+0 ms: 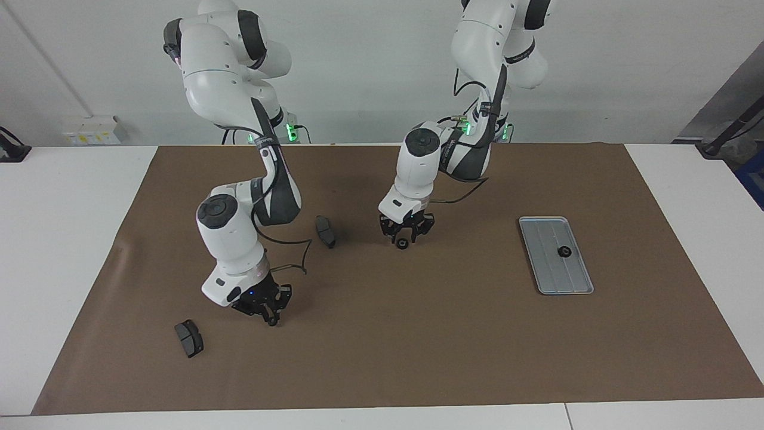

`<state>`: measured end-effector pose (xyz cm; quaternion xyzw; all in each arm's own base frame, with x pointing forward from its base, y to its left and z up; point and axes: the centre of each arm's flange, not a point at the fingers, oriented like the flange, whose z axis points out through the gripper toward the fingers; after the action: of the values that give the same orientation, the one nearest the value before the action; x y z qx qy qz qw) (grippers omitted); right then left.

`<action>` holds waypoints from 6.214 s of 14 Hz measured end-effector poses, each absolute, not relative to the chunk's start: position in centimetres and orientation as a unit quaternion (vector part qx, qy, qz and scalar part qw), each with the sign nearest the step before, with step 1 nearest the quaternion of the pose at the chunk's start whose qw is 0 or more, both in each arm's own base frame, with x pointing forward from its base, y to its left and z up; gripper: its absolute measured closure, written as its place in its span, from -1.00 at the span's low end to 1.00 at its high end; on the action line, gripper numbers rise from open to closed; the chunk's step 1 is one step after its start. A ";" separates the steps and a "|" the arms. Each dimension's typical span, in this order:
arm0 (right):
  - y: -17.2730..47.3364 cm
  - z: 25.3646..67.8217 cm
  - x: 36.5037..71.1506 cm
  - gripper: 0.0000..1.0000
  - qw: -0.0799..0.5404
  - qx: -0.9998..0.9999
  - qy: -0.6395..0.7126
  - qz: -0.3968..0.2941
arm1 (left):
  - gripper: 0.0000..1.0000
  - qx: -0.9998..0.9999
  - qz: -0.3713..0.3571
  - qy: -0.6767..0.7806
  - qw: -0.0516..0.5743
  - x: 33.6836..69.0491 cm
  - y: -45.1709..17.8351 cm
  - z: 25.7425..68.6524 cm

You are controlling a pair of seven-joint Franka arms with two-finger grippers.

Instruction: Place bearing gear from tray to pile

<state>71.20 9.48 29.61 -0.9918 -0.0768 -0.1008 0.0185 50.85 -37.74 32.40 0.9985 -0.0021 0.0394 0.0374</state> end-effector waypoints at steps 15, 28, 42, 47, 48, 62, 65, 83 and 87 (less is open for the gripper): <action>37.3 37.2 59.8 -1.00 0.033 -0.995 -0.001 -0.096 | -1.00 0.998 0.056 -0.037 0.003 61.6 3.7 34.8; 45.5 27.7 51.5 -0.99 -0.006 -0.997 -0.052 -0.051 | 0.28 0.998 0.060 0.004 0.002 58.8 4.1 30.0; 45.1 28.2 52.4 -0.47 0.014 -0.997 -0.046 -0.066 | -0.03 0.999 0.049 0.020 0.004 58.6 4.6 29.9; 45.0 28.4 52.4 -0.11 0.007 -0.997 -0.045 -0.065 | -0.22 0.999 0.011 0.047 0.009 58.1 4.4 29.7; 44.9 28.6 52.5 0.16 0.007 -0.997 -0.045 -0.066 | -0.21 0.999 0.001 0.053 0.010 57.9 4.4 29.7; 29.8 38.5 61.3 0.30 -0.002 -0.998 -0.031 -0.046 | 0.33 0.997 -0.019 0.069 0.013 57.5 3.9 30.1; 20.0 39.1 64.4 0.30 -0.007 -0.998 -0.061 -0.029 | 0.33 0.998 -0.002 0.063 0.014 58.6 3.3 31.4; -2.2 29.6 65.4 -0.22 -0.006 -0.986 -0.167 -0.007 | 0.21 0.992 0.065 0.077 0.072 49.9 -39.0 33.1; -0.2 32.6 65.6 -1.00 0.000 -0.989 -0.143 -0.025 | -0.64 0.992 0.070 0.075 0.076 50.0 -39.2 33.5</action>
<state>65.62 -0.17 32.64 -0.9894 -0.1429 -0.0252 0.0003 49.98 -39.25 33.47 0.9918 0.0750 0.0704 0.0762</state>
